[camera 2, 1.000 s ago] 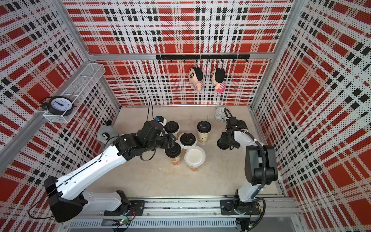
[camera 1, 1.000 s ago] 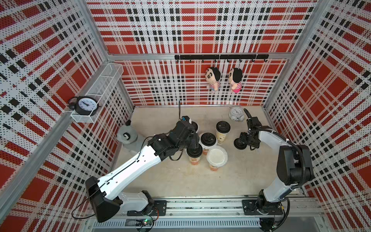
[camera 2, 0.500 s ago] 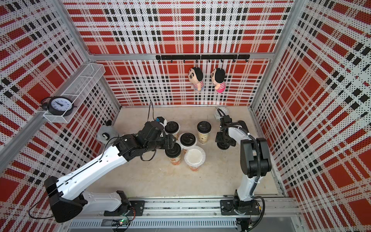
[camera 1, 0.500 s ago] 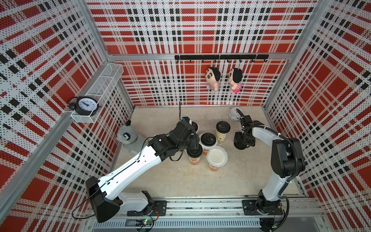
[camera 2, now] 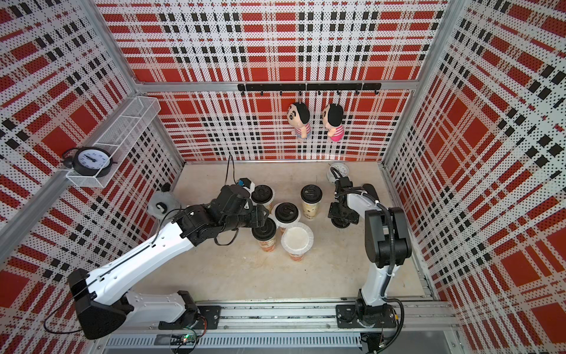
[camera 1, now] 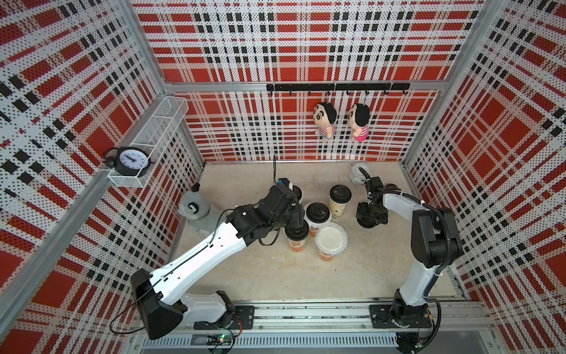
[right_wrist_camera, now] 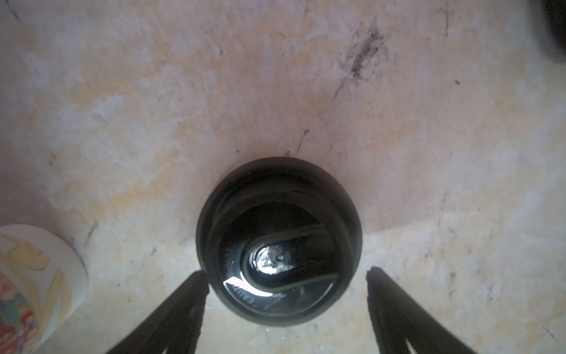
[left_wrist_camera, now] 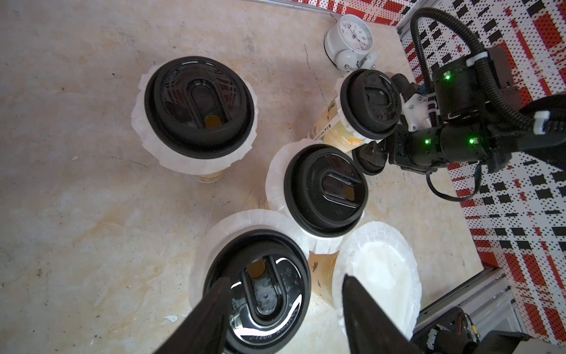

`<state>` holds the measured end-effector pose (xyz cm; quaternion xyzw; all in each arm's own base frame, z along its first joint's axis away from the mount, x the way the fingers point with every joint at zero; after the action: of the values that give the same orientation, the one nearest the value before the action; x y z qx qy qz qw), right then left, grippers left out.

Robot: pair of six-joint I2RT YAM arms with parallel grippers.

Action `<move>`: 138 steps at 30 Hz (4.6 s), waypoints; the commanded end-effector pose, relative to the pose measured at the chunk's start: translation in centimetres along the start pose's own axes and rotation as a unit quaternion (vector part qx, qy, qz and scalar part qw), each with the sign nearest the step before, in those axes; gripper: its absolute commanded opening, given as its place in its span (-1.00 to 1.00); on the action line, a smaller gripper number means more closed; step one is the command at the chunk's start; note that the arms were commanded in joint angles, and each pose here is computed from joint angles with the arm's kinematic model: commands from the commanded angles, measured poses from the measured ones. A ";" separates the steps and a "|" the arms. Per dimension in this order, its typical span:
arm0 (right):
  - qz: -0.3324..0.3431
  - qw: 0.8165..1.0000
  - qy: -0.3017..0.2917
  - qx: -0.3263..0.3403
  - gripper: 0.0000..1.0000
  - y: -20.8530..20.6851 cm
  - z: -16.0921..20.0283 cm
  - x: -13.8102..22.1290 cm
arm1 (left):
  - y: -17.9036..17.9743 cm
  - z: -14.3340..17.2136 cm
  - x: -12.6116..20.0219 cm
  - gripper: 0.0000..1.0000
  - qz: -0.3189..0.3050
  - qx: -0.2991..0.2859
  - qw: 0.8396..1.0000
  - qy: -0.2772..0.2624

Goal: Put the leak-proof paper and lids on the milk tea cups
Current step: Pick up the cup lid from the center of the board, then place the cup lid on the cup.

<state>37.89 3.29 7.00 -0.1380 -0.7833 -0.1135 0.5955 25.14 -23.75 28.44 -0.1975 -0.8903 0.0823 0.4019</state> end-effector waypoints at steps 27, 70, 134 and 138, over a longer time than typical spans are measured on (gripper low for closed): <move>-0.012 1.000 -0.011 0.000 0.47 0.4 -0.2 0.3 | -0.1 -0.1 -0.5 0.22 0.005 -0.006 1.000 0.002; -0.106 0.938 -0.042 0.326 0.46 11.5 17.0 24.0 | 2.3 -0.6 -0.9 0.23 0.008 -0.004 1.000 -0.012; -0.095 0.934 -0.020 0.344 0.75 13.0 18.5 22.1 | 3.0 -0.4 0.0 0.23 0.009 0.005 1.000 -0.016; -0.101 0.935 -0.027 0.340 0.77 13.1 18.3 22.8 | 2.8 -0.6 0.1 0.23 0.013 0.004 1.000 -0.015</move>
<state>20.29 23.56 23.42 0.1505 -0.7944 0.1050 0.5789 26.43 -21.24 27.08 -0.1964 -0.8917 0.0884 0.3982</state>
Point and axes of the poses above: each gripper's point midway between its finger pads, its own x axis back along the fingers, its own y axis along the line the jaws close on, z = x × y, the point moved 3 cm from there along x, back along the fingers, and after that the axes turned 4 degrees about -x, right-handed, at the moved point
